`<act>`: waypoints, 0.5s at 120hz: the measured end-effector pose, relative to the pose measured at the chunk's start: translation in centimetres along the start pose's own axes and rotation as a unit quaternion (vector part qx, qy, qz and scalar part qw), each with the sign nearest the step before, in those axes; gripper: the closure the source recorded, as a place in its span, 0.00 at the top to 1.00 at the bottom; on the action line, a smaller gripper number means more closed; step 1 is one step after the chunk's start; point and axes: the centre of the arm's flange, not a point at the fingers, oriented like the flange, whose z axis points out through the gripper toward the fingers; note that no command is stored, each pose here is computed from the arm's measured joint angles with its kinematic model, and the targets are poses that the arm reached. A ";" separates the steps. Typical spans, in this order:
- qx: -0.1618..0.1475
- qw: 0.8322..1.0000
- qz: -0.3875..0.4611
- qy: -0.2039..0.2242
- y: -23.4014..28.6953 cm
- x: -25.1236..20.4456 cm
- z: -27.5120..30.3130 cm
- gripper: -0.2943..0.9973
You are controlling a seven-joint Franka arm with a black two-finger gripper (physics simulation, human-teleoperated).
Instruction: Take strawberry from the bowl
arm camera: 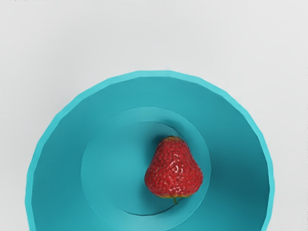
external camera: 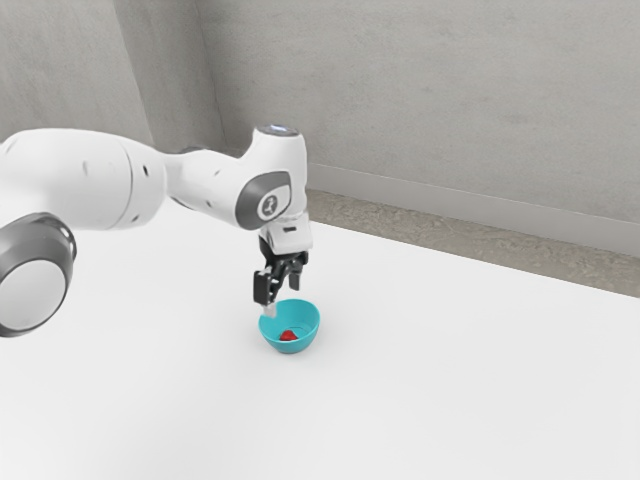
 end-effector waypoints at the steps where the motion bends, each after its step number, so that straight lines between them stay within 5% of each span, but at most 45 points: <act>1: 0.000 1.000 0.001 0.000 0.0 0.0 0.0 0.76; 60: -0.012 0.999 0.030 0.000 0.1 0.9 3.5 0.50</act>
